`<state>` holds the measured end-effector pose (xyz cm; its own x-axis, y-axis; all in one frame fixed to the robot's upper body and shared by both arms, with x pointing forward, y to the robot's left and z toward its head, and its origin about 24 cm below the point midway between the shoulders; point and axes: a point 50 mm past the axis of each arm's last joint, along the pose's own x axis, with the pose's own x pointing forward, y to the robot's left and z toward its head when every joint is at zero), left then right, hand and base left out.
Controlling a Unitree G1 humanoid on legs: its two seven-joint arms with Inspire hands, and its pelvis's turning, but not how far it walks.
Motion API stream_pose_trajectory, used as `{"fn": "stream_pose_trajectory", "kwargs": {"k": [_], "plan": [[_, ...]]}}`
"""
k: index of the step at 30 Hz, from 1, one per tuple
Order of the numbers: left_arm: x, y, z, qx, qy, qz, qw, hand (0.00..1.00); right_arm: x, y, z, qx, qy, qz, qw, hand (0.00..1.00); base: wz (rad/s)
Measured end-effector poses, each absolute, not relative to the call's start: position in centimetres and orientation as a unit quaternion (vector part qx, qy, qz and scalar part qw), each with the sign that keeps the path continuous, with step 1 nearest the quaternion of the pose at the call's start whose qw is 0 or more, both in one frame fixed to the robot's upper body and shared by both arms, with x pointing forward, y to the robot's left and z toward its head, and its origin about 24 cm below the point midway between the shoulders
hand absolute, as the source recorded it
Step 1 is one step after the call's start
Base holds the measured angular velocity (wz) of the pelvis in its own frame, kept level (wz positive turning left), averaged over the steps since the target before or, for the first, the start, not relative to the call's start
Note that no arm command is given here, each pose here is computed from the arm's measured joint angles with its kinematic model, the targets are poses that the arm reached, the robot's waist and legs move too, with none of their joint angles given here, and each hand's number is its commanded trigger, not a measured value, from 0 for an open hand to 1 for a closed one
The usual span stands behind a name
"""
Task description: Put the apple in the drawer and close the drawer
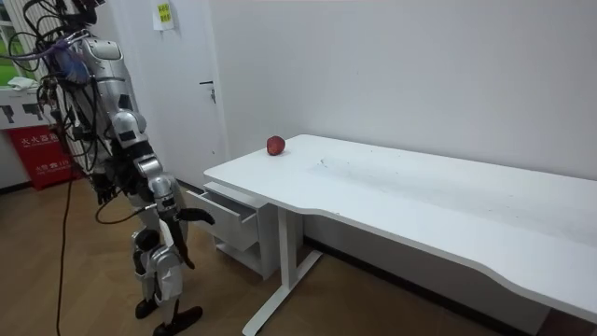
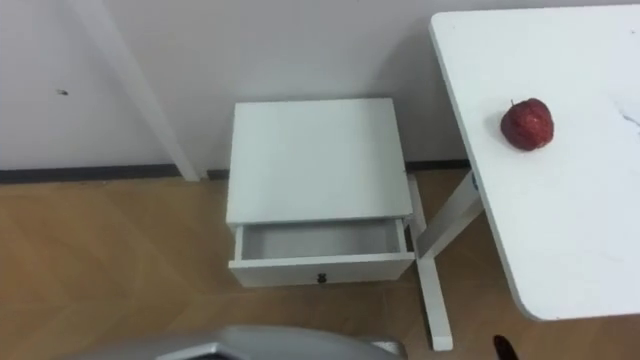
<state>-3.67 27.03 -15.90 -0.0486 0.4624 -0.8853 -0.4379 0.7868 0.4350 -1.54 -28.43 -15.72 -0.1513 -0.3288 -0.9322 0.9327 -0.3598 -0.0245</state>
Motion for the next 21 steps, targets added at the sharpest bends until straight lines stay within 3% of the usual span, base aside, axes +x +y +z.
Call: {"fn": "stream_pose_trajectory", "kwargs": {"k": [6, 10, 21], "plan": [[-3.5, 27.5, -15.7, 0.016, 0.638, 0.328, 0.696, 0.00, -0.2, -30.4, -14.8, 0.469, 0.280, -0.714, 0.439, 0.00, -0.07], [-3.1, 28.1, -15.4, 0.024, 0.624, 0.335, 0.706, 0.00, 0.3, -31.9, -14.0, 0.484, 0.239, -0.741, 0.399, 0.00, 0.00], [-1.6, 28.1, -15.4, 0.028, 0.608, 0.309, 0.730, 0.00, 4.8, -35.9, -10.6, 0.453, 0.168, -0.757, 0.440, 0.00, -0.03]]}}
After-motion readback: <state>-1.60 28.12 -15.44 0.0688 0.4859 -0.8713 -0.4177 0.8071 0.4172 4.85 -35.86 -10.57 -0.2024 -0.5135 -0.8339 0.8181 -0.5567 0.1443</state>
